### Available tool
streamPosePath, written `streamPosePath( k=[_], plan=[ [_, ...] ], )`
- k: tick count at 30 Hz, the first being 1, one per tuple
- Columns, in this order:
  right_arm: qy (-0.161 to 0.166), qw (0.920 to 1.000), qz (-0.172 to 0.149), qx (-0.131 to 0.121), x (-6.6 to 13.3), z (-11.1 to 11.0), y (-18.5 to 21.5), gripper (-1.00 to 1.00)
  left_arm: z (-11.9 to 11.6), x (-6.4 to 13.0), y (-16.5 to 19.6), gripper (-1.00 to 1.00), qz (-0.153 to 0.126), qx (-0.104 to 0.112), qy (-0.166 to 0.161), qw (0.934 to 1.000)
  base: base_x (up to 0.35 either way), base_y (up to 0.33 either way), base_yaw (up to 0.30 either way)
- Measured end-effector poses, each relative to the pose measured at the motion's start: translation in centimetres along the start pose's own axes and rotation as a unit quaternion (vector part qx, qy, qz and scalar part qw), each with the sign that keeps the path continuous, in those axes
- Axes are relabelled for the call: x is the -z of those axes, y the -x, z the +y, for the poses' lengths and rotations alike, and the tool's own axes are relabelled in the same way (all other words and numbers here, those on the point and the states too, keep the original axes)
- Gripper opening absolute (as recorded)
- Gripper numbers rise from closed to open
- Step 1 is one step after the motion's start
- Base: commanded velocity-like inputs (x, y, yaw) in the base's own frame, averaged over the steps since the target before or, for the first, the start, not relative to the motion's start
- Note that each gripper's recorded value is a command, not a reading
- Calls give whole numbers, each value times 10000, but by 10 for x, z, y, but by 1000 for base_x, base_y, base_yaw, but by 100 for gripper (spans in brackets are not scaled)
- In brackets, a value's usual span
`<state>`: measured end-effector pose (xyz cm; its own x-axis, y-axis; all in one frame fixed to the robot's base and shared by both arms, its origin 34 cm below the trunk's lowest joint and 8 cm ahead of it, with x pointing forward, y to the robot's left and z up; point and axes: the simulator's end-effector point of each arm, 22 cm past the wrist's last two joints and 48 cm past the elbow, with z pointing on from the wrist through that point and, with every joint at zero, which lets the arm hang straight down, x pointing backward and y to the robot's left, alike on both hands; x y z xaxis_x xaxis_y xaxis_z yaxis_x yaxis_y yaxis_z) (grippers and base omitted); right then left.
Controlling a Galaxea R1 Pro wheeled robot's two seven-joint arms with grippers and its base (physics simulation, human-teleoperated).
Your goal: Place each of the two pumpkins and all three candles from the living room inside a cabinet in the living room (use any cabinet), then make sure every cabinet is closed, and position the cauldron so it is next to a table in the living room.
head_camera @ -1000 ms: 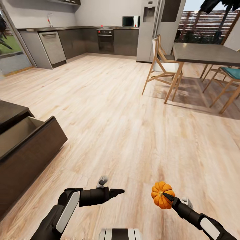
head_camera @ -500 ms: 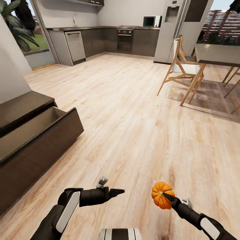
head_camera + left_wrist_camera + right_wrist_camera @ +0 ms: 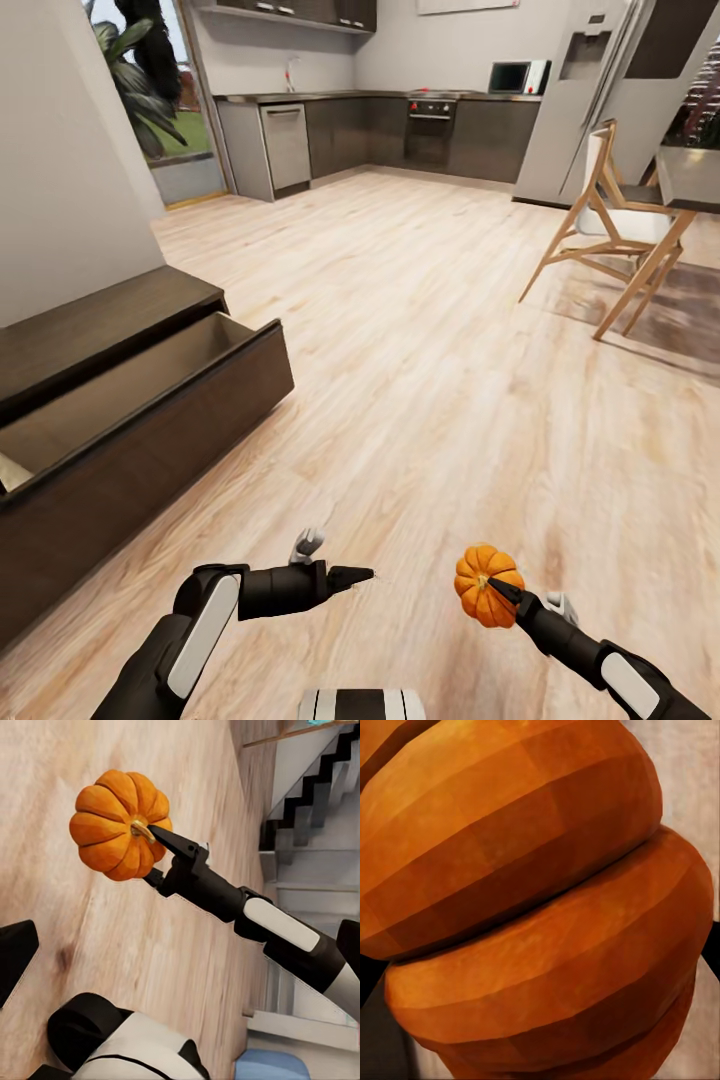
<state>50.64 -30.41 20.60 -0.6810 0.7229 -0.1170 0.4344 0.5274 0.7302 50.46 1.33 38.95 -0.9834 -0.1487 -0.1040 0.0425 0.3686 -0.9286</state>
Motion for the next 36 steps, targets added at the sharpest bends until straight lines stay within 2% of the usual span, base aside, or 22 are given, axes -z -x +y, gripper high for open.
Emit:
streamPosePath(
  k=[11,19,26,30,36],
  plan=[
    [160,9998,-115,106,6,20,11,-100,-19,6,7,100,-90,-203,-37,9997,0,0,280],
    [295,9992,-218,153,12,36,20,-100,-38,10,12,100,-147,-421,-90,9990,-55,0,48],
    [275,9993,-211,165,11,35,19,-100,-36,13,15,100,-192,-418,-76,9989,-58,0,193],
    [275,9993,-214,161,11,35,19,-100,-40,19,24,100,-378,-297,-217,9986,-60,18,285],
    [267,9993,-203,171,11,35,19,-100,-44,19,25,100,-391,-259,-298,9985,-241,31,289]
  ],
)
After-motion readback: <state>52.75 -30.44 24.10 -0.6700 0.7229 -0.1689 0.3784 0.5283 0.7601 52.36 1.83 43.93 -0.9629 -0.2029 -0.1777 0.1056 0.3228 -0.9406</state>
